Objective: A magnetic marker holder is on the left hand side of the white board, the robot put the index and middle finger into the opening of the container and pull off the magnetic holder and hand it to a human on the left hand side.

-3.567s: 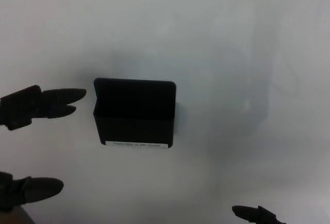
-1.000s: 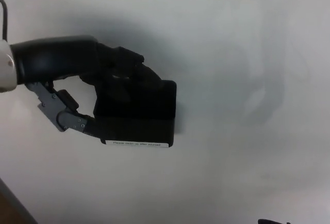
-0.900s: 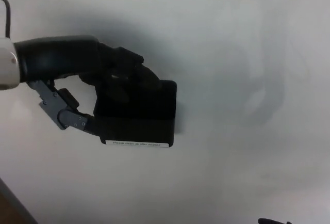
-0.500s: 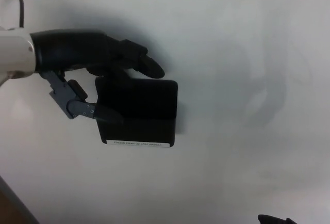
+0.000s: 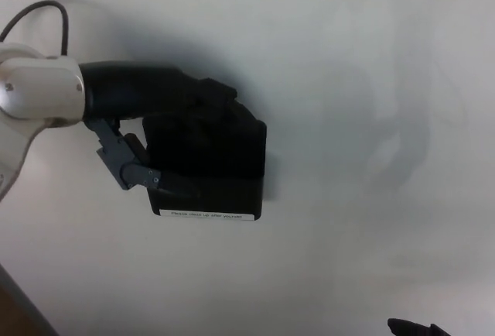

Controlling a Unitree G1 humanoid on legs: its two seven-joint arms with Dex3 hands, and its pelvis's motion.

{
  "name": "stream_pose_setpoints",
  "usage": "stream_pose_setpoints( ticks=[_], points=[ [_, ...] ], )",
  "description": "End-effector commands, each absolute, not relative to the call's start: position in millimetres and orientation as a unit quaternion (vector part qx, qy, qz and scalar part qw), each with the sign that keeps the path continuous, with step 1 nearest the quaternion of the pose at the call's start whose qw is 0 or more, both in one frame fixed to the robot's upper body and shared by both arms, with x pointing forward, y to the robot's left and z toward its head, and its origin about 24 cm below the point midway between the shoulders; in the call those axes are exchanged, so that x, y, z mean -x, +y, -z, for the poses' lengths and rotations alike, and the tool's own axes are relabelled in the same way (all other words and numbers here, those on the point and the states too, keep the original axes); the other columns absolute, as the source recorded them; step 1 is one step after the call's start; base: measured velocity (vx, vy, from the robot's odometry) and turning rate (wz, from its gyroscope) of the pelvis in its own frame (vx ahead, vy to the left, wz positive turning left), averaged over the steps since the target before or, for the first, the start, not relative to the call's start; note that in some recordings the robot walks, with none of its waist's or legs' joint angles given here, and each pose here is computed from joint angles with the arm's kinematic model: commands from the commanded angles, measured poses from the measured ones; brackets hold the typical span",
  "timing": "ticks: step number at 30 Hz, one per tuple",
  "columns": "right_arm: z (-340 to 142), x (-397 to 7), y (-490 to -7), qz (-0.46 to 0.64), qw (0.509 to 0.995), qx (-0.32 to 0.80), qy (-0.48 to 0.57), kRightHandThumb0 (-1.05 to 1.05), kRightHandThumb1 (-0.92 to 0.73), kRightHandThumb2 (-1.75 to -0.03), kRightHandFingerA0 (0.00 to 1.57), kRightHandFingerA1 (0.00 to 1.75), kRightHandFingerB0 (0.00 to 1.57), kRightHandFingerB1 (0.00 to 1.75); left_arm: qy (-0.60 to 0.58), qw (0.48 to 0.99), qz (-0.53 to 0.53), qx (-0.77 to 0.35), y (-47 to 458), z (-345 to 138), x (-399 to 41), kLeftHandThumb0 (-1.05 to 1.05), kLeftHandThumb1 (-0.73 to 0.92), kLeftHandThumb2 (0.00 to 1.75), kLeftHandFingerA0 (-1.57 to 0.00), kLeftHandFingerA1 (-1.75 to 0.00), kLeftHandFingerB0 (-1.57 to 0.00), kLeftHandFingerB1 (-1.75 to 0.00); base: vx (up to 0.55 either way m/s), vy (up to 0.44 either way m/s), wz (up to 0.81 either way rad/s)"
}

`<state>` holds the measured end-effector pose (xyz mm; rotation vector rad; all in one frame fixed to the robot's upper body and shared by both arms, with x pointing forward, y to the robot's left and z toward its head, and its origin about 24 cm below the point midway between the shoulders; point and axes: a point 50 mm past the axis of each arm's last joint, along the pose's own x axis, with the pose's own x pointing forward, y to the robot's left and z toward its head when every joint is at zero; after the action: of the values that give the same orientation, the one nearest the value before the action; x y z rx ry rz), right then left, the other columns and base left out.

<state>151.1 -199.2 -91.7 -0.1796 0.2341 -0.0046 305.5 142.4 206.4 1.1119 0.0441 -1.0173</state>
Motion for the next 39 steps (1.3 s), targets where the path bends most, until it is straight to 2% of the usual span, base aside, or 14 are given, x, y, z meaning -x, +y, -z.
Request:
stream_pose_setpoints(
  ticks=[1, 15, 16, 17, 19, 20, 21, 23, 26, 28, 29, 32, 33, 39],
  points=[
    [92.1, -152.0, -204.4, 0.008, 0.988, 0.098, 0.123, -0.52, -0.67, -0.64, 0.7, 0.5, 0.54, 0.44, 0.032, 0.718, 0.47, -0.513, 139.3, -193.2, -301.0, -0.82, 0.51, 0.85, -0.2, -0.44, -0.1, -0.37, 0.0, 0.0, 0.0],
    [91.3, -155.6, -204.1, 0.008, 0.988, 0.102, 0.119, -0.52, -0.67, -0.64, 0.71, 0.49, 0.54, 0.44, 0.053, 0.703, 0.466, -0.534, 148.2, -186.3, -299.8, -0.83, 0.53, 0.86, -0.18, -0.44, -0.09, -0.37, 0.0, 0.0, 0.0],
    [91.3, -156.0, -204.1, 0.009, 0.988, 0.099, 0.119, -0.44, -0.56, -0.98, 0.66, 0.68, 0.42, 0.57, 0.059, 0.704, 0.466, -0.533, 148.7, -185.2, -300.9, -0.83, 0.52, 0.85, -0.17, -0.44, -0.08, -0.36, 0.0, 0.0, 0.0],
    [91.2, -156.1, -204.0, 0.009, 0.988, 0.099, 0.119, -0.44, -0.56, -0.98, 0.66, 0.67, 0.42, 0.56, 0.061, 0.703, 0.466, -0.535, 148.8, -184.5, -301.4, -0.84, 0.53, 0.86, -0.18, -0.44, -0.09, -0.36, 0.0, 0.0, 0.0],
    [91.2, -156.1, -204.0, 0.009, 0.988, 0.098, 0.118, -0.44, -0.56, -0.98, 0.66, 0.67, 0.42, 0.56, 0.063, 0.701, 0.465, -0.537, 148.9, -183.9, -301.8, -0.84, 0.53, 0.86, -0.18, -0.44, -0.09, -0.36, 0.0, 0.0, 0.0],
    [91.3, -156.2, -203.1, 0.008, 0.988, 0.097, 0.119, -0.52, -0.68, -0.64, 0.71, 0.5, 0.53, 0.44, 0.065, 0.7, 0.464, -0.539, 149.4, -182.5, -301.6, -0.84, 0.53, 0.86, -0.18, -0.43, -0.09, -0.36, 0.0, 0.0, 0.0],
    [91.5, -156.2, -202.7, 0.008, 0.988, 0.097, 0.12, -0.52, -0.68, -0.64, 0.7, 0.5, 0.53, 0.44, 0.067, 0.7, 0.463, -0.54, 149.7, -181.4, -301.7, -0.82, 0.64, 0.61, -0.24, -0.35, -0.13, -0.26, 0.0, 0.0, 0.0],
    [91.9, -155.7, -203.1, 0.007, 0.988, 0.1, 0.12, -0.53, -0.67, -0.64, 0.7, 0.5, 0.53, 0.44, 0.072, 0.698, 0.461, -0.544, 150.3, -178.4, -302.3, -0.84, 0.53, 0.89, -0.21, -0.45, -0.08, -0.33, 0.0, 0.0, 0.0],
    [92.0, -155.5, -203.2, 0.007, 0.987, 0.102, 0.121, -0.53, -0.67, -0.64, 0.7, 0.5, 0.53, 0.44, 0.074, 0.697, 0.46, -0.545, 150.6, -177.4, -302.5, -0.84, 0.53, 0.89, -0.21, -0.45, -0.08, -0.33, 0.0, 0.0, 0.0],
    [91.6, -155.6, -203.2, 0.009, 0.988, 0.099, 0.119, -0.52, -0.67, -0.64, 0.71, 0.5, 0.54, 0.44, 0.077, 0.697, 0.457, -0.547, 150.5, -177.7, -304.2, -0.83, 0.53, 0.88, -0.18, -0.44, -0.07, -0.34, 0.0, 0.0, 0.0],
    [91.6, -155.5, -202.8, 0.009, 0.988, 0.099, 0.119, -0.53, -0.67, -0.64, 0.72, 0.5, 0.54, 0.44, 0.077, 0.697, 0.456, -0.549, 150.8, -178.0, -304.8, -0.84, 0.66, 0.61, -0.25, -0.35, -0.13, -0.25, 0.0, 0.0, 0.0],
    [91.7, -155.4, -202.2, 0.009, 0.988, 0.1, 0.119, -0.53, -0.67, -0.64, 0.72, 0.5, 0.54, 0.44, 0.077, 0.696, 0.454, -0.551, 151.3, -178.3, -305.5, -0.84, 0.66, 0.61, -0.25, -0.35, -0.13, -0.25, 0.0, 0.0, 0.0],
    [91.3, -156.3, -201.4, 0.009, 0.988, 0.099, 0.118, -0.53, -0.66, -0.64, 0.72, 0.49, 0.55, 0.44, 0.081, 0.702, 0.449, -0.547, 152.8, -178.9, -309.4, -0.39, 0.26, 0.92, -0.01, -0.48, 0.0, -0.48, 0.0, 0.0, 0.0],
    [91.1, -156.1, -201.4, 0.007, 0.987, 0.104, 0.118, -0.51, -0.72, -0.61, 0.72, 0.48, 0.57, 0.43, 0.081, 0.705, 0.447, -0.545, 153.0, -178.0, -311.9, -0.39, 0.26, 0.92, -0.01, -0.48, 0.0, -0.48, 0.0, 0.0, 0.0]
  ],
)
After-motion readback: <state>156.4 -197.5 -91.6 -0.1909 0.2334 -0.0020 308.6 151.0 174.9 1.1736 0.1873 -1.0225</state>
